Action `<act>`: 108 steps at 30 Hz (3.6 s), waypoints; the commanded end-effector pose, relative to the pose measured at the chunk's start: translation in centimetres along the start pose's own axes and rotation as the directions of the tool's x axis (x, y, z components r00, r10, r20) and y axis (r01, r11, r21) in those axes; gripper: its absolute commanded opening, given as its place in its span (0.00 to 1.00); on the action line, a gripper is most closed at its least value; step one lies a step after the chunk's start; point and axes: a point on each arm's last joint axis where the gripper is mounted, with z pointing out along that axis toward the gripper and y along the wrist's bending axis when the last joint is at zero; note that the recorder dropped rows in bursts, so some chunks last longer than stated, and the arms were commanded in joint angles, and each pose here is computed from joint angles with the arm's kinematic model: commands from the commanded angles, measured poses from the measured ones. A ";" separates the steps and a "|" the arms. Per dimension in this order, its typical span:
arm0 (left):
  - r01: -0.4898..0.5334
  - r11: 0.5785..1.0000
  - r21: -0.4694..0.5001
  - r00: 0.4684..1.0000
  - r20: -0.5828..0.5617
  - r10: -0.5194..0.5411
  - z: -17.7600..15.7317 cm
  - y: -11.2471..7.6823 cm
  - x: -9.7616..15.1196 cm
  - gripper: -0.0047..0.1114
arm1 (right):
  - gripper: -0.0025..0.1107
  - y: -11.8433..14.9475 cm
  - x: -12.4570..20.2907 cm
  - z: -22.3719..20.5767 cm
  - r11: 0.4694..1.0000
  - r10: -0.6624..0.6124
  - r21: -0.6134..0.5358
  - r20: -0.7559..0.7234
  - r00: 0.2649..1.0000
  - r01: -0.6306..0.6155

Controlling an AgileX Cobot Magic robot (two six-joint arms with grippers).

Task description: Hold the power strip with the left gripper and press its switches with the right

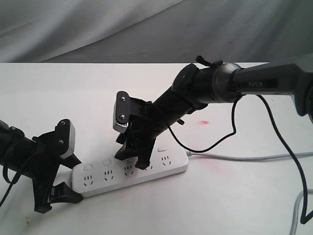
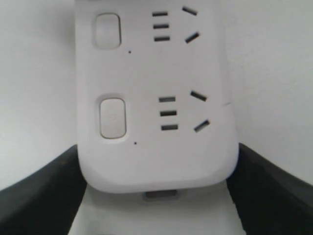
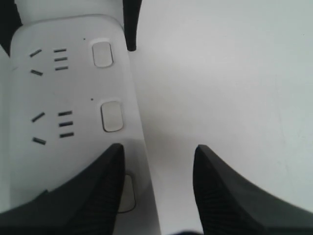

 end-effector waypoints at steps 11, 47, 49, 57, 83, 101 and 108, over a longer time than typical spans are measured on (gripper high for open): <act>-0.005 1.000 -0.001 1.000 0.007 0.005 0.0 0.1 -0.2 0.50 | 0.40 0.7 4.4 1.5 0.999 0.005 -0.031 -0.119 0.993 -0.009; -0.005 1.000 -0.001 1.000 0.007 0.005 0.0 0.1 -0.2 0.50 | 0.40 -1.0 1.6 -4.5 0.993 0.019 0.119 -0.004 1.000 -0.019; -0.005 1.000 -0.001 1.000 0.007 0.005 0.0 0.1 -0.2 0.50 | 0.40 -0.8 2.0 -4.3 0.994 0.027 0.110 -0.012 1.000 -0.026; -0.005 1.000 -0.001 1.000 0.007 0.005 0.0 0.1 -0.2 0.50 | 0.40 -0.4 2.8 -3.8 0.994 0.031 0.108 -0.034 0.999 -0.027; -0.005 1.000 -0.001 1.000 0.007 0.005 0.0 0.1 -0.2 0.50 | 0.40 0.2 4.2 -2.0 0.999 0.047 0.021 -0.067 0.997 -0.046; -0.005 1.000 -0.001 1.000 0.007 0.005 0.0 0.1 -0.2 0.50 | 0.40 -0.2 7.5 -1.0 0.996 0.090 -0.013 -0.125 0.988 -0.092; -0.005 1.000 -0.001 1.000 0.007 0.005 0.0 0.1 -0.2 0.50 | 0.40 -0.3 7.3 -1.0 0.994 0.104 -0.008 -0.112 0.988 -0.105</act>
